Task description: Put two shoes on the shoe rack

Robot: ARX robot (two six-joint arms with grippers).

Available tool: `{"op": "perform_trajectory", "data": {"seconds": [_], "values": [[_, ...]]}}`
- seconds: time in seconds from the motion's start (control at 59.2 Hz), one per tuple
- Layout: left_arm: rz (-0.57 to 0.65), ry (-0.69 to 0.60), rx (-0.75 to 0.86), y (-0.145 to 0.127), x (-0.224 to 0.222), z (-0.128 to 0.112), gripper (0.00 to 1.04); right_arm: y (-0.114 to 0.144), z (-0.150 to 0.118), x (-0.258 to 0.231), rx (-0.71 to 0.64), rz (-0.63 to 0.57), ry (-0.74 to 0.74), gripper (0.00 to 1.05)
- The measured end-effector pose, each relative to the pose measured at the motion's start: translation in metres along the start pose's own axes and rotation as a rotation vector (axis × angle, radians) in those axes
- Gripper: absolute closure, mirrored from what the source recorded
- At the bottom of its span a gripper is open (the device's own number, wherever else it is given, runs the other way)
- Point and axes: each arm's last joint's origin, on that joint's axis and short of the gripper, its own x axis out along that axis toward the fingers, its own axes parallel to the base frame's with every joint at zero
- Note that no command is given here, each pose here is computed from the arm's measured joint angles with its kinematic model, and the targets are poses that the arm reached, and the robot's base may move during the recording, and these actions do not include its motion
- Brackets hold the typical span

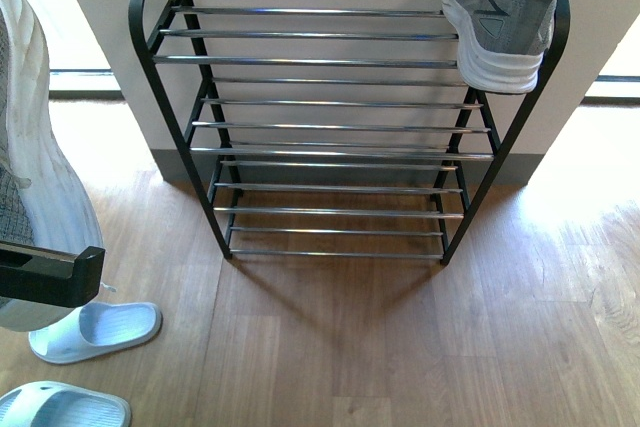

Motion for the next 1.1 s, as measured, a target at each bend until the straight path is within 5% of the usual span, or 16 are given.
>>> {"op": "perform_trajectory", "data": {"seconds": [1.099], "values": [[0.0,0.0,0.0,0.0,0.0,0.0,1.03,0.0,-0.012,-0.034,-0.001,-0.001,-0.03,1.03]]}}
